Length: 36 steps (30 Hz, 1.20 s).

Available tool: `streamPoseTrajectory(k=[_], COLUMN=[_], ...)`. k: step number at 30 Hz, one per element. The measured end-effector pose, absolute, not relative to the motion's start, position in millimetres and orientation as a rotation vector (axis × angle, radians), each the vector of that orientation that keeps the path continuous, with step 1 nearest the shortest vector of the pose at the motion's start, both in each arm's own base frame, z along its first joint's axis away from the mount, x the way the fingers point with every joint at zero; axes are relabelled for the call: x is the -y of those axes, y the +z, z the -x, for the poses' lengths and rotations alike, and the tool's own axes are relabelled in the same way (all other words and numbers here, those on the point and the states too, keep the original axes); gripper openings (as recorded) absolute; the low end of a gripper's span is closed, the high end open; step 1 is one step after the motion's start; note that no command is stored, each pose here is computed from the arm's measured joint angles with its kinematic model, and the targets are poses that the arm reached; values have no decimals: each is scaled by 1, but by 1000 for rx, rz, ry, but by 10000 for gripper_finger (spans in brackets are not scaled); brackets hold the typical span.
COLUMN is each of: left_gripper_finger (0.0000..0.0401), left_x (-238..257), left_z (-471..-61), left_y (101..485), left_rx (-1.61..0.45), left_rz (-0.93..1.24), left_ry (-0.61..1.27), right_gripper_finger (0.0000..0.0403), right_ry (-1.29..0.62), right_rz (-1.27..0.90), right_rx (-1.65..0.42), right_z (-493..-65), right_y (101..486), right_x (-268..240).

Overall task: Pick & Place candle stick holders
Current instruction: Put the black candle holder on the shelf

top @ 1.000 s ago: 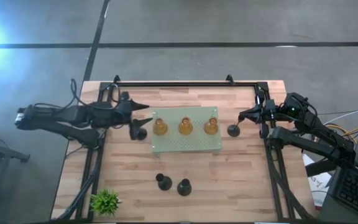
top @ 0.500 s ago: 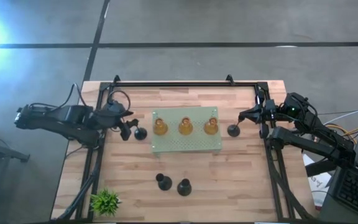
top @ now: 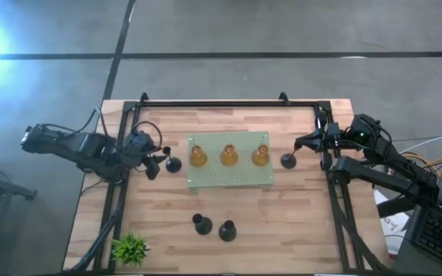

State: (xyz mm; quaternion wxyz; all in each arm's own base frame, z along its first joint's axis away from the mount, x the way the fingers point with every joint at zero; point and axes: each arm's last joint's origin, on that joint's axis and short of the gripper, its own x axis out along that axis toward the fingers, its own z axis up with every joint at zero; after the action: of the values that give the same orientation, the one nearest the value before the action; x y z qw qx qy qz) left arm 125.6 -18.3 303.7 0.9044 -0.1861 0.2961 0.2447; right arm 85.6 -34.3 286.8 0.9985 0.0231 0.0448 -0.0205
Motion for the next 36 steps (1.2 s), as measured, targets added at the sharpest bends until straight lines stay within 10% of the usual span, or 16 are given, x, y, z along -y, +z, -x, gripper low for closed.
streamPoseTrajectory(k=[36], left_gripper_finger=[202], left_x=[148], left_z=[-204], left_y=[264], left_rx=[-611], left_rz=[26], left_ry=[-130], right_gripper_finger=[9], right_ry=[-41], right_rz=[-46], right_rx=[-90], right_z=[-86], right_y=[287], right_x=[34])
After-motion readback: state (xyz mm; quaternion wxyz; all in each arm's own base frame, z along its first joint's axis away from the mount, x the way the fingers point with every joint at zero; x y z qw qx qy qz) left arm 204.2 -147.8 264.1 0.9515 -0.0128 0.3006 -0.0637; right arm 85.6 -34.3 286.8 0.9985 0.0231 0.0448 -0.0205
